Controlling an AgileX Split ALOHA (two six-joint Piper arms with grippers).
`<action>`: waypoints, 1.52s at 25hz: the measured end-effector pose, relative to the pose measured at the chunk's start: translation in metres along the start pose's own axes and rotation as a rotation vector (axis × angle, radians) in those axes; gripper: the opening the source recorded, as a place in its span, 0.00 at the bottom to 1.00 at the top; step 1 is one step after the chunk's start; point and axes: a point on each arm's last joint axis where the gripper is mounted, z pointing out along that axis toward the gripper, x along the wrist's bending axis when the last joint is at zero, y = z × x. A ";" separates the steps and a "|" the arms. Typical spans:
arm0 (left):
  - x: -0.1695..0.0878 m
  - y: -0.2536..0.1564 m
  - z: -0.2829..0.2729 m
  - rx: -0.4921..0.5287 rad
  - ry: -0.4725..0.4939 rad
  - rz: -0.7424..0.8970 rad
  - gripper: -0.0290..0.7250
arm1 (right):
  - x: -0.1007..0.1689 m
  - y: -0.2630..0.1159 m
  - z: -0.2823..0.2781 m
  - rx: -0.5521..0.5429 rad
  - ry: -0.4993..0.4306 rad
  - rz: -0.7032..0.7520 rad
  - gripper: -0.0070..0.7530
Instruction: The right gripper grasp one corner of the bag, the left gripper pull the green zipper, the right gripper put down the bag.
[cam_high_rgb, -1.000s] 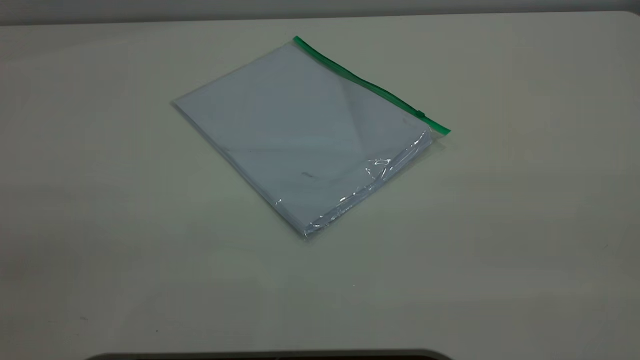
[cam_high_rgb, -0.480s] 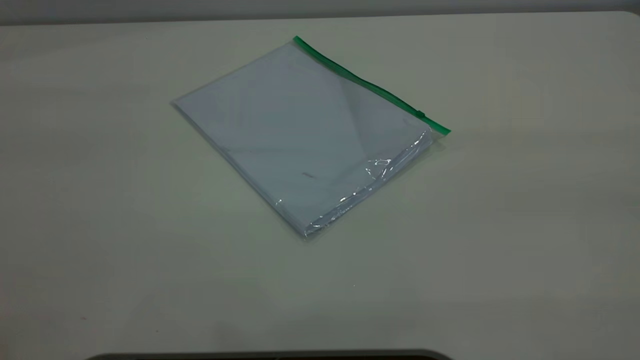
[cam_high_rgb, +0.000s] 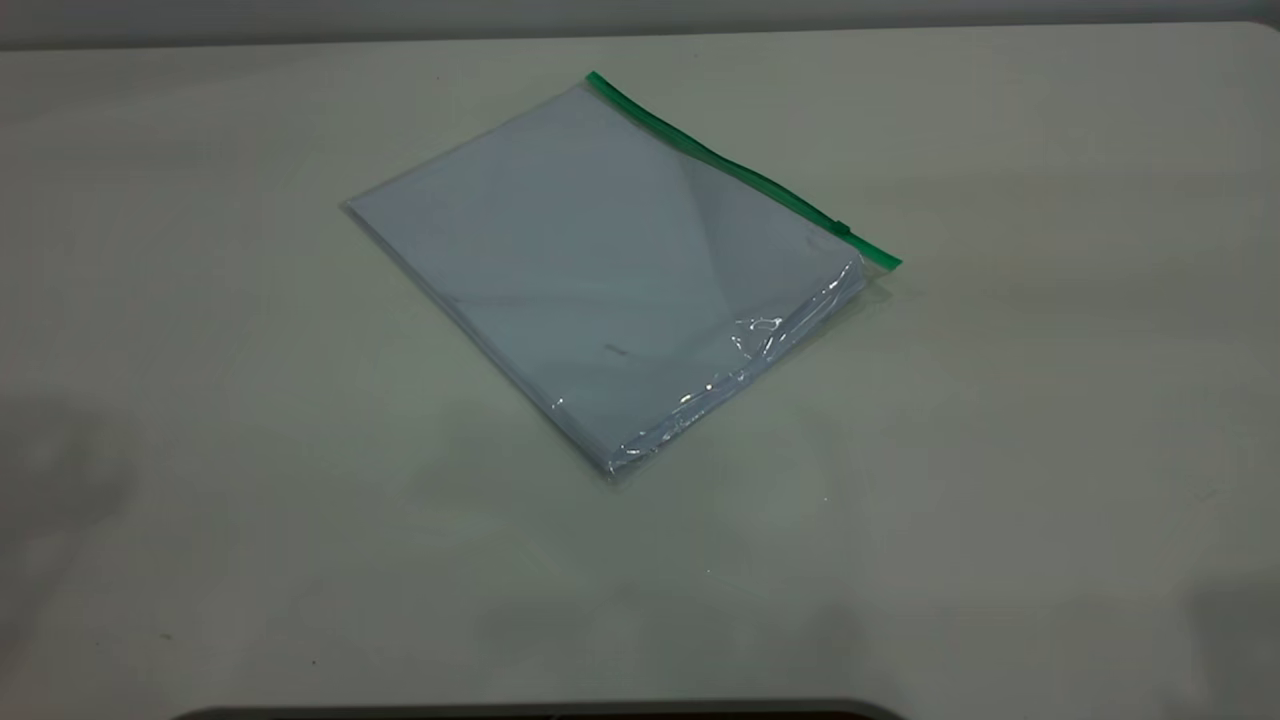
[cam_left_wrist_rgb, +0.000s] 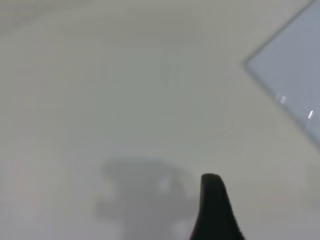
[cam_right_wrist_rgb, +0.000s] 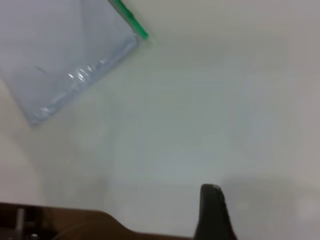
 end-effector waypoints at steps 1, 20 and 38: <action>-0.001 0.007 0.008 -0.015 -0.016 -0.006 0.81 | 0.001 0.004 0.007 0.001 0.014 0.007 0.76; -0.021 0.070 0.161 0.165 -0.251 0.332 0.81 | -0.007 0.022 0.179 0.209 0.198 0.014 0.76; -0.065 0.052 0.210 0.243 -0.337 0.435 0.81 | -0.010 0.024 0.330 0.240 0.432 0.121 0.76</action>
